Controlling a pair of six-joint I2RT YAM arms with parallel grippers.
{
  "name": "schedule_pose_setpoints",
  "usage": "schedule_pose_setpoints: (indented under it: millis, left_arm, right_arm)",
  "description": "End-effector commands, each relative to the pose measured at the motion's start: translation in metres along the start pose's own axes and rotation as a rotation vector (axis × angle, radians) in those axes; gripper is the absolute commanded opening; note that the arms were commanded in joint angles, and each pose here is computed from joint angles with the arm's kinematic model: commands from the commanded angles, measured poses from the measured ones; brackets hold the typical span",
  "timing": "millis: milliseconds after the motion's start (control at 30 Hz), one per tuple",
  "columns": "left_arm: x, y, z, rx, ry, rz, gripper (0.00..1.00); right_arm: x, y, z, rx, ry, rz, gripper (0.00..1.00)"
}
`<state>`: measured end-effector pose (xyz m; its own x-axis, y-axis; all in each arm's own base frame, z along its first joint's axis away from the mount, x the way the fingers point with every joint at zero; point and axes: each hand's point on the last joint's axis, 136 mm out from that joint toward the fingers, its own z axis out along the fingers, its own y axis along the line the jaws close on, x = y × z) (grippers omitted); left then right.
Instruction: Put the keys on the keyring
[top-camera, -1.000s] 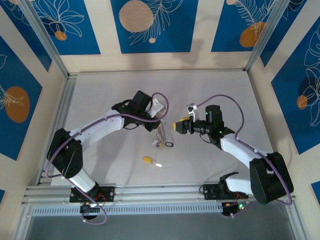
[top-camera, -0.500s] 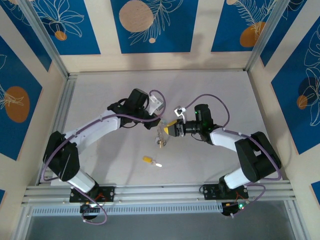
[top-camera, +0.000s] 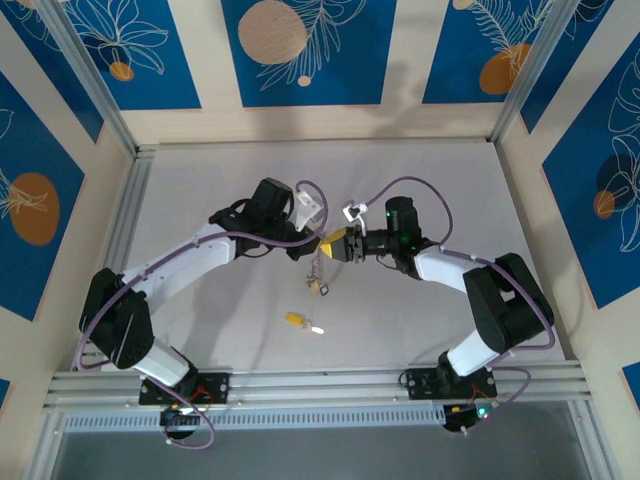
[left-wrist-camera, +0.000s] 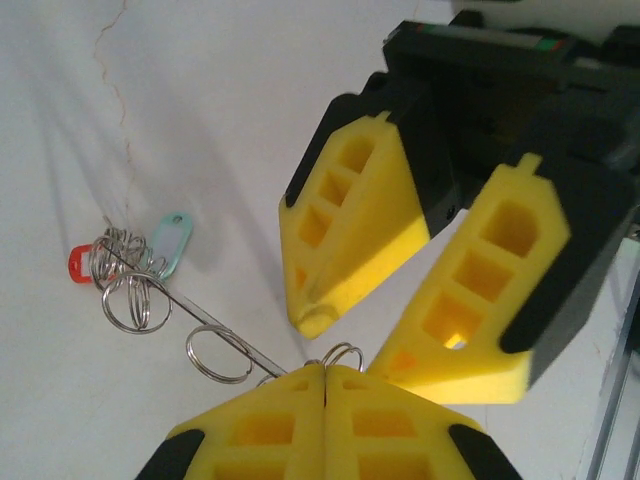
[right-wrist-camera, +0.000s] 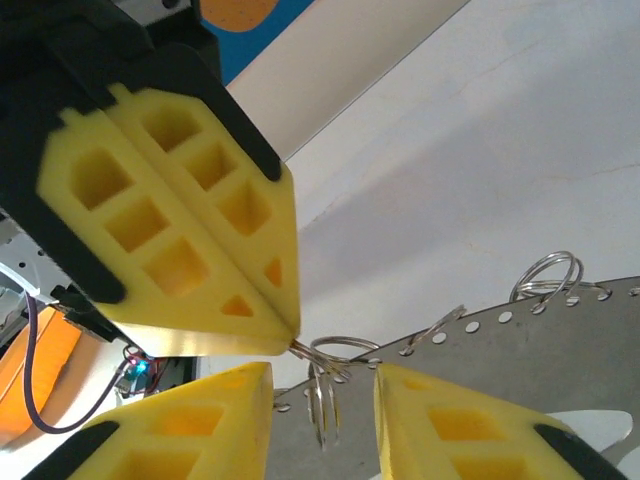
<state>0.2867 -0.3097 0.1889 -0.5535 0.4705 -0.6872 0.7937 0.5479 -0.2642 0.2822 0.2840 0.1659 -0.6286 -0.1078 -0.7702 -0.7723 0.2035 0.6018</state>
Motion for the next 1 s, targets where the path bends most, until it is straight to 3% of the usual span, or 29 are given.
schedule_pose_setpoints:
  millis: [0, 367, 600, 800, 967]
  left_arm:
    - [-0.017, -0.007, -0.014, 0.029, -0.077, 0.027, 0.00]
    - [-0.021, -0.007, -0.018, 0.013, -0.095, 0.034, 0.00]
    - [-0.020, 0.000, -0.017, -0.020, -0.089, 0.019, 0.00]
    - [-0.020, 0.003, -0.019, -0.039, -0.089, 0.011, 0.00]
    - [-0.018, 0.004, -0.020, -0.042, -0.088, 0.005, 0.00]
  right_arm:
    - [-0.004, 0.009, 0.004, -0.044, 0.007, -0.015, 0.32]
    - [0.002, 0.017, 0.003, -0.044, 0.025, -0.028, 0.10]
    - [0.005, 0.028, -0.001, -0.017, 0.027, -0.058, 0.10]
    - [0.015, 0.047, -0.001, -0.015, 0.039, -0.130, 0.24]
    - [0.019, 0.044, -0.004, 0.025, 0.040, -0.119, 0.24]
